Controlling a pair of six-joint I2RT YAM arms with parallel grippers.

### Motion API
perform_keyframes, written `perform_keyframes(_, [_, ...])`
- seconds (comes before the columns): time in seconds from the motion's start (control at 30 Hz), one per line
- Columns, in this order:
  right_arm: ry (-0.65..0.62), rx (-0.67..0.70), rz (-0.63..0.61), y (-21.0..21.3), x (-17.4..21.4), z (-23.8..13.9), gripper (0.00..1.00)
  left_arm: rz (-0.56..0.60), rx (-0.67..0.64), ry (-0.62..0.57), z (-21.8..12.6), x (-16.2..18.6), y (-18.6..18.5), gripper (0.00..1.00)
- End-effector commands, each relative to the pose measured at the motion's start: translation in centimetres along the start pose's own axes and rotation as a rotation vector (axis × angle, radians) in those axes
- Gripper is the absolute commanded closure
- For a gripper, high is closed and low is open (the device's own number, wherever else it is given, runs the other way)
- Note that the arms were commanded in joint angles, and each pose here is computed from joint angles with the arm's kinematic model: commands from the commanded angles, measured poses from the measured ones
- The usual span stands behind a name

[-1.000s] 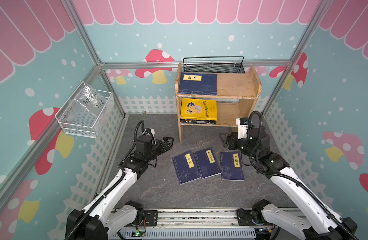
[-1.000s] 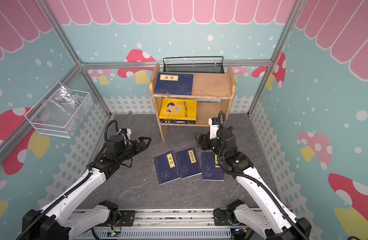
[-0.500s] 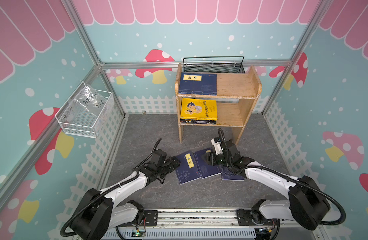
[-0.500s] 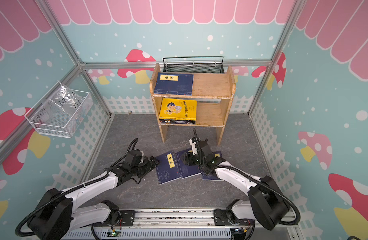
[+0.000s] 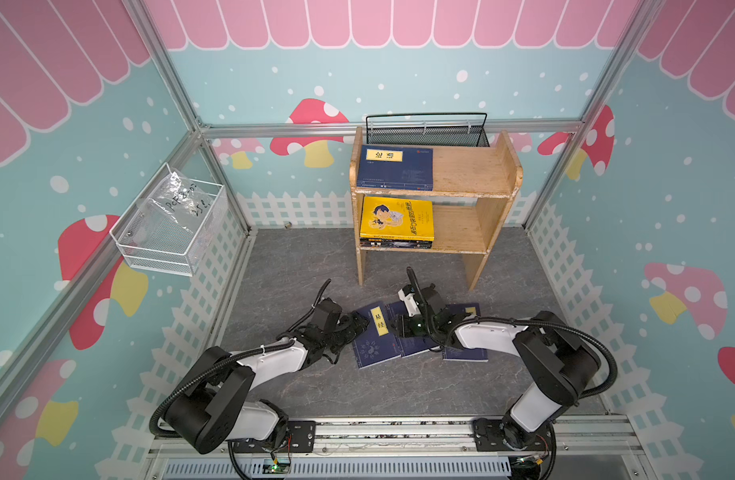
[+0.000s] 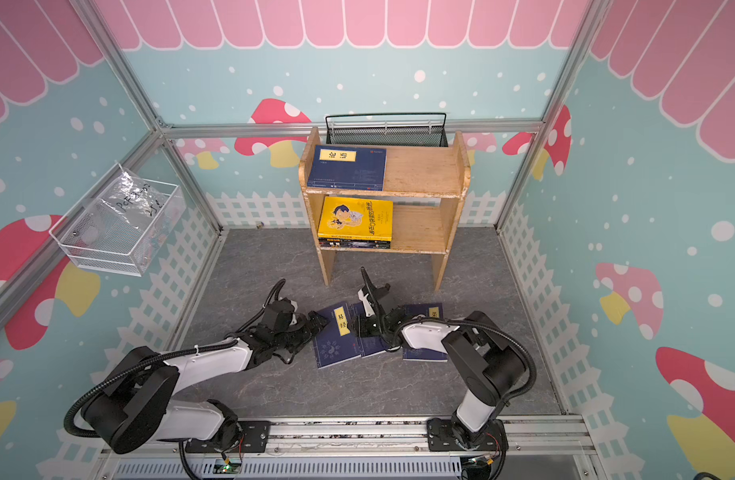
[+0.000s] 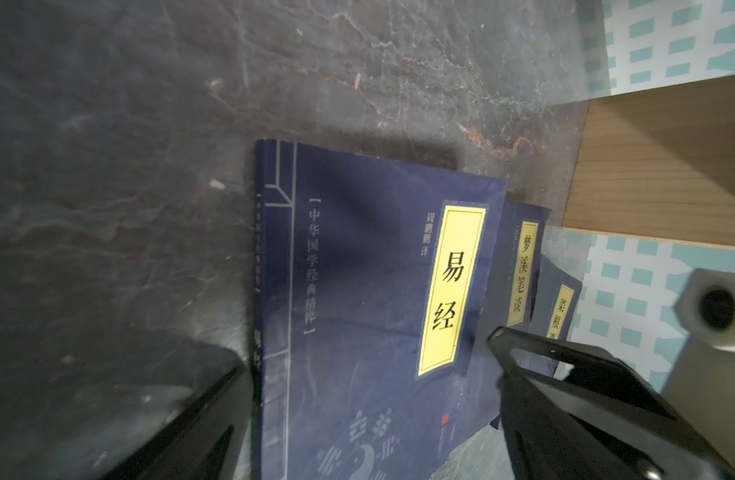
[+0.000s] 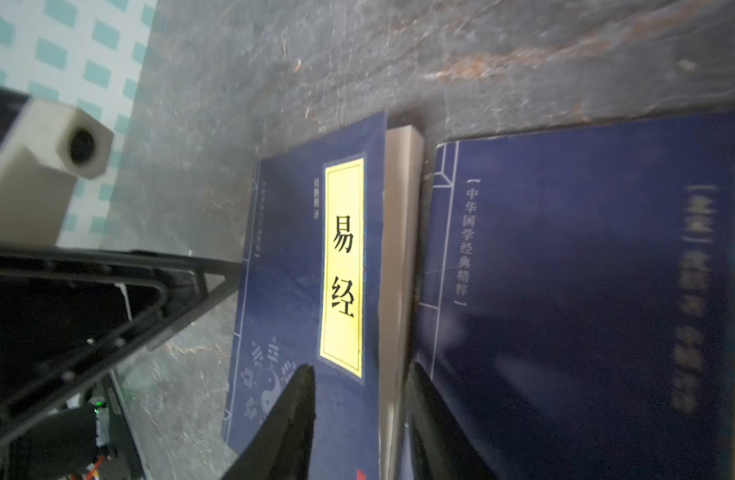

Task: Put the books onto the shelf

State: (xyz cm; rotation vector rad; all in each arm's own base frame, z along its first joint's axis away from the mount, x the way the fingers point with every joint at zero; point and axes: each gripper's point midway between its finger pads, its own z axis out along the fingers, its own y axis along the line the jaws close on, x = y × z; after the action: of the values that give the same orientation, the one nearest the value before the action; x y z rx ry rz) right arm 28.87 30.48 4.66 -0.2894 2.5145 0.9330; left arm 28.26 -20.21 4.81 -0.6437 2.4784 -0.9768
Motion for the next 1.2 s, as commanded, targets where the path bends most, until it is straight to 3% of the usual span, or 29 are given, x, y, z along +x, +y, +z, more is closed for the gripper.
perform_keyframes(0.0, [0.001,-0.005,0.012,0.1,0.1,1.0,0.67,-0.035,0.0,0.033,0.5,1.3,1.2,0.06])
perform_keyframes(0.33, [0.069,-0.042,0.033,-0.7,1.9,3.7,0.76,0.066,0.466,-0.011,-3.2,0.3,-8.9,0.19])
perform_keyframes(0.53, [0.064,-0.086,0.029,0.1,1.5,4.2,0.77,0.095,0.626,-0.058,-6.4,0.0,-12.2,0.22])
perform_keyframes(0.83, [0.074,-0.113,0.024,0.5,1.4,4.5,0.81,0.043,0.52,-0.061,-4.5,0.1,-9.2,0.22])
perform_keyframes(1.17, [0.03,-0.152,0.021,2.2,-0.2,2.8,0.96,0.094,0.348,-0.115,-4.8,-0.9,-6.8,0.22])
